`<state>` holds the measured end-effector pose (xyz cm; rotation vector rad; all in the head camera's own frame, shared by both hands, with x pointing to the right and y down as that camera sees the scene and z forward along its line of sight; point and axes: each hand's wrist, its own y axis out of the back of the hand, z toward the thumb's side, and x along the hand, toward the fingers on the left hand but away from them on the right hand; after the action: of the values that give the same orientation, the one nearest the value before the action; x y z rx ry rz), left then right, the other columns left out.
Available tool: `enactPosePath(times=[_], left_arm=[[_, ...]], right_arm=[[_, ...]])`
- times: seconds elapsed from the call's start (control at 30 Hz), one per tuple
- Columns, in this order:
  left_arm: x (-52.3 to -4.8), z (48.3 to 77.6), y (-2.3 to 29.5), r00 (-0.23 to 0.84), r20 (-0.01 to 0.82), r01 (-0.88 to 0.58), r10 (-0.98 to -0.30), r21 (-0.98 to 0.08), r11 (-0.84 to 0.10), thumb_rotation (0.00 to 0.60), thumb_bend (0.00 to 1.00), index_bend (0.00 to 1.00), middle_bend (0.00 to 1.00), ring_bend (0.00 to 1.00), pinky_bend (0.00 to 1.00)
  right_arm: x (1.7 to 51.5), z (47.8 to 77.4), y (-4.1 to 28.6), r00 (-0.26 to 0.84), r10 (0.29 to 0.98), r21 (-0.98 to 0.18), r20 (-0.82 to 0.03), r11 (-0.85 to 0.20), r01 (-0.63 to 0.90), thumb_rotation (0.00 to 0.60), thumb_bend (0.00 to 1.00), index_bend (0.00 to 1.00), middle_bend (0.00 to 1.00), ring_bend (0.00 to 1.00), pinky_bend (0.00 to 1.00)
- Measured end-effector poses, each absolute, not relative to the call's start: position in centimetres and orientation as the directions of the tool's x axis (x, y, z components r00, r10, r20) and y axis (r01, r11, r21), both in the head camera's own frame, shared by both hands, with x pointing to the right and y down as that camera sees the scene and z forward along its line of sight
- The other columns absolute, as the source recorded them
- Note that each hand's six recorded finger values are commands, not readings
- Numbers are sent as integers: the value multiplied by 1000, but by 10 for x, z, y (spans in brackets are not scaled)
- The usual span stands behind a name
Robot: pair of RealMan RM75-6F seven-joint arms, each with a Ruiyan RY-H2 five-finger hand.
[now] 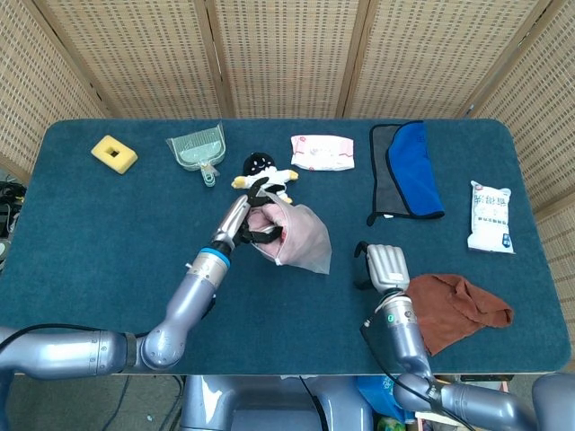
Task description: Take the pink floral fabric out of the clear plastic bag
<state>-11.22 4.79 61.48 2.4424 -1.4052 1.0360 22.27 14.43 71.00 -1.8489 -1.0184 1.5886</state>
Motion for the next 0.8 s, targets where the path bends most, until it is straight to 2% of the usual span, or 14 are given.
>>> enactPosePath(times=[0.37,0.57,0.8], left_arm=[[-103,600,41,251,644,-893,-722,-135,-430,600,609,756,0,0,0],[-94,594,43,261,646,-901,-718,-104,-421,600,610,757,0,0,0],[-89,590,43,260,637,-902,-726,-109,-419,600,610,756,0,0,0]], right_arm=[[210,709,138,-24,807,-755,-590,-542,369,600,26,439,782,806,1000],[201,711,131,-69,795,-726,-602,-510,461,600,26,439,782,806,1000],[188,709,124,-75,802,-712,-593,-478,514,600,26,439,784,807,1000]])
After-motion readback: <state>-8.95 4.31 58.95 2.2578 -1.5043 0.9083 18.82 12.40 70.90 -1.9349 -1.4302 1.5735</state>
